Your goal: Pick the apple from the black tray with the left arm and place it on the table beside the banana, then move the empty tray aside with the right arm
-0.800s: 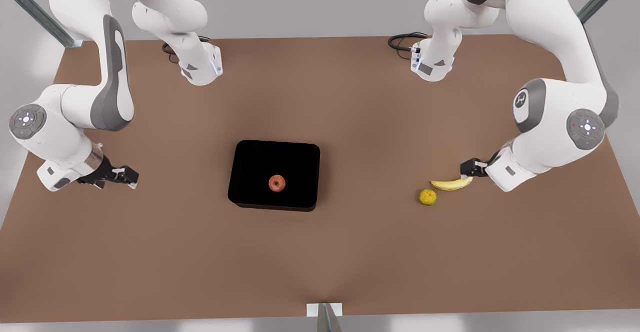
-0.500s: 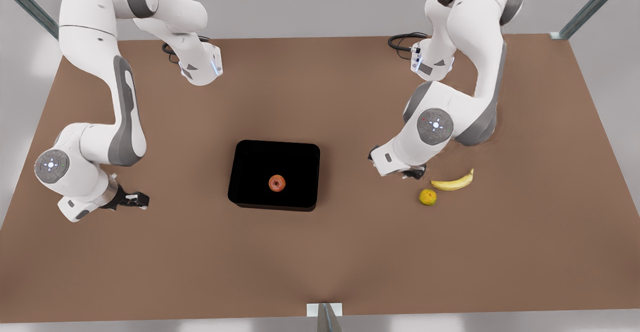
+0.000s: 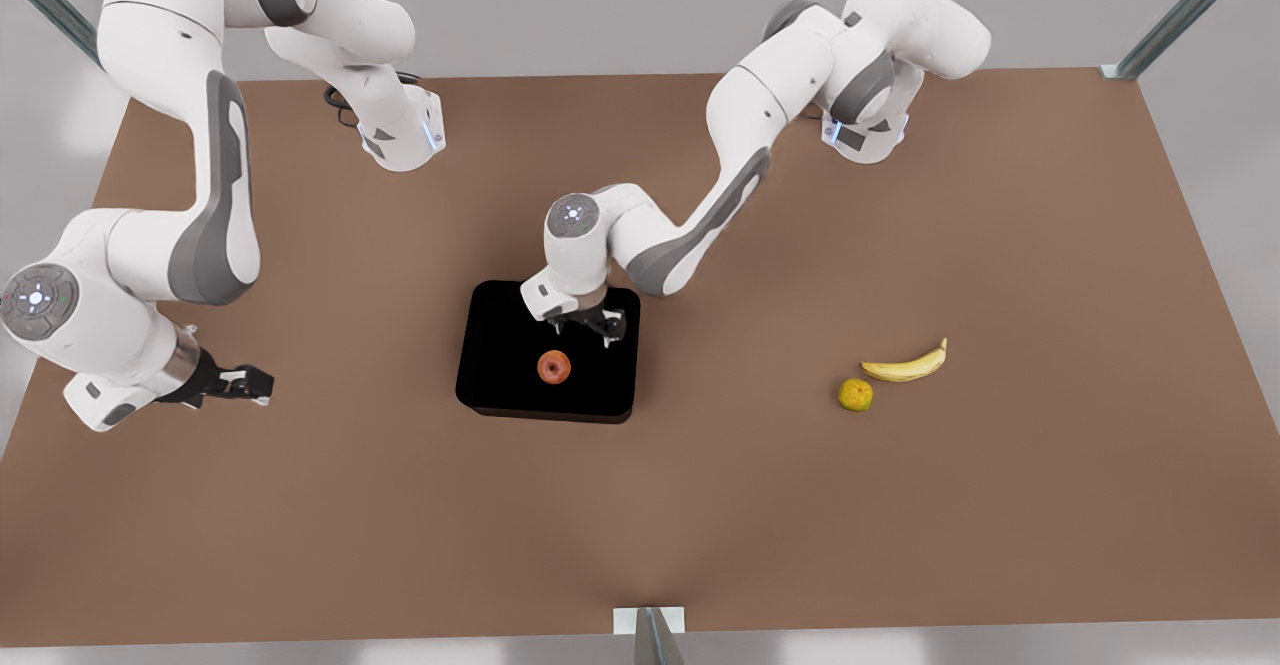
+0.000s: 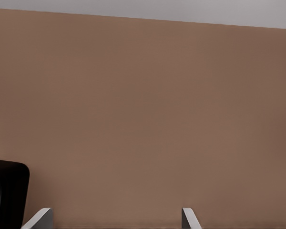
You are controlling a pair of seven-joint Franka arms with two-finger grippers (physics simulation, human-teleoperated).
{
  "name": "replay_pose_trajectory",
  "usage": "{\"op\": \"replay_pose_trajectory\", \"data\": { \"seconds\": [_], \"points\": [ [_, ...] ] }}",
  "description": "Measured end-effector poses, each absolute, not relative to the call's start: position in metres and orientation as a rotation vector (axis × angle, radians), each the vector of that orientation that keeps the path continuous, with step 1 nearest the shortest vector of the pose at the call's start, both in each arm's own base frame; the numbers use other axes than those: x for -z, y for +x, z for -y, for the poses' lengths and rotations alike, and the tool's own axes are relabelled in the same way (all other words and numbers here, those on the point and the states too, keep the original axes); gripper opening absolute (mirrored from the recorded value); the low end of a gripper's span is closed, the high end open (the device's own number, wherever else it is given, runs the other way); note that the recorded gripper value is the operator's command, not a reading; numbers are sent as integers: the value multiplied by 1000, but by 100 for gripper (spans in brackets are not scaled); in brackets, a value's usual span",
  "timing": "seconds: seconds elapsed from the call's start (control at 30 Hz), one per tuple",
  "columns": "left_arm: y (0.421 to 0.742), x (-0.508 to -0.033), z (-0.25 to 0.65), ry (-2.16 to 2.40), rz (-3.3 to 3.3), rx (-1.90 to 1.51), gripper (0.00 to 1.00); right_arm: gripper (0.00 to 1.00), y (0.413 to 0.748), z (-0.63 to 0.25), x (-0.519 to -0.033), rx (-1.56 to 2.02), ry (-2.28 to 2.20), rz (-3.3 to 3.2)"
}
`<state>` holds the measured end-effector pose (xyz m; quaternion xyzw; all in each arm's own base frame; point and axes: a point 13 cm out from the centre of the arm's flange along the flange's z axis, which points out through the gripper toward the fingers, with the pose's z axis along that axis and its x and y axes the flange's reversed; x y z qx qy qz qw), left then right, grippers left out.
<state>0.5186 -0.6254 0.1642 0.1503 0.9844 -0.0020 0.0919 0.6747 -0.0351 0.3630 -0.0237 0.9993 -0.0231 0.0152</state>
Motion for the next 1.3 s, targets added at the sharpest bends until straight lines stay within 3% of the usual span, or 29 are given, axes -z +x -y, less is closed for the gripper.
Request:
{"op": "replay_pose_trajectory", "data": {
  "seconds": [0.33,1.13,1.17,1.2,1.3],
  "points": [
    [532,-93,672,195,-2764,89,100,100,670,34,-359,70,-81,-3131],
    [529,-41,682,-61,-2678,167,100,100,669,34,-356,71,-84,-3140],
    [529,-41,683,-67,-2675,169,95,100,669,34,-356,71,-83,-3140],
    [529,-42,683,-74,-2672,170,78,100,669,34,-356,71,-84,-3140],
    [530,-42,683,-95,-2667,175,73,100,669,34,-356,71,-84,-3140]
  ]
}}
